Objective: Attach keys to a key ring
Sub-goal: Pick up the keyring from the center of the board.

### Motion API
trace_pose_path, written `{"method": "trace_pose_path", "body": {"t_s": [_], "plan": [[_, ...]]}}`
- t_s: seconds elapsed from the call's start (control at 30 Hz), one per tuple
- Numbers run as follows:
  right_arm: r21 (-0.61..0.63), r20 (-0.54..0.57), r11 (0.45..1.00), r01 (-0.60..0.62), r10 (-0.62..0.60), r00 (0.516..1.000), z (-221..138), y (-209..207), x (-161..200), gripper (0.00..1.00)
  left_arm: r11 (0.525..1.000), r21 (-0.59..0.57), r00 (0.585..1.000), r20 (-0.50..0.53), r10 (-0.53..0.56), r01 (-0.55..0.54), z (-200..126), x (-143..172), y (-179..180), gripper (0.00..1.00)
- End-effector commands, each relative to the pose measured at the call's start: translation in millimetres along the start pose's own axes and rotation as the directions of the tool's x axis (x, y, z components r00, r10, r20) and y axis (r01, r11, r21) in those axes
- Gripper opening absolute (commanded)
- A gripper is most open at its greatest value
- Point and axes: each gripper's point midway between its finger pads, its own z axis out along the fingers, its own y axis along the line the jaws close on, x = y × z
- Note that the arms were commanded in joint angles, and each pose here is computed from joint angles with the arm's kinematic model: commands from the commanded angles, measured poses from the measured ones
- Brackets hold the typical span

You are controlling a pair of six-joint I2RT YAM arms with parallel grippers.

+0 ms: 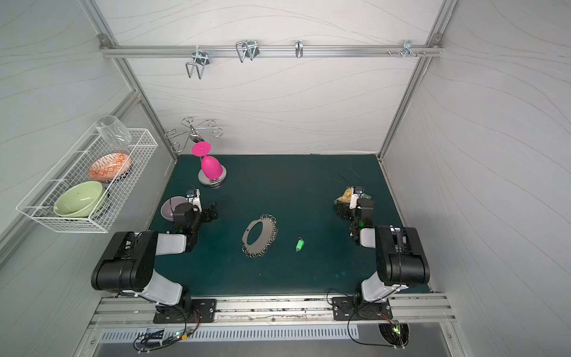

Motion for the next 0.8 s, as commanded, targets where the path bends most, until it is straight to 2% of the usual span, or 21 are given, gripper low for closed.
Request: {"method": "trace_pose_path", "body": {"t_s": [0.0,0.63,0.7,0.73,0.77], "plan": [[-0.006,0.019,1.0,0.001,-0.001,1.0,0.2,-0.4,-4.9,0.99,1.0,0.015,0.999,0.047,0.01,-0.011,3.2,-16.7,-3.9,1.0],[-0.009,0.015,1.0,-0.008,0.008,1.0,0.5,-1.8,-4.2,0.99,1.0,0.021,0.999,0.042,0.009,-0.01,3.1,-17.0,-4.6,1.0],[0.024,0.031,1.0,-0.016,0.016,0.999,-1.6,-6.1,-11.6,0.99,1.0,-0.015,0.999,0.045,0.007,-0.006,2.2,-18.3,0.0,1.0],[0.058,0.0,0.998,-0.018,0.018,1.0,-3.1,-9.6,-16.3,0.99,0.998,-0.055,0.999,0.049,-0.002,0.005,1.1,-22.9,5.5,1.0],[0.102,-0.077,0.994,-0.029,0.037,0.996,-5.4,-14.0,-20.3,0.99,0.993,-0.112,0.999,0.043,-0.016,0.021,0.0,-28.9,13.6,1.0]]}}
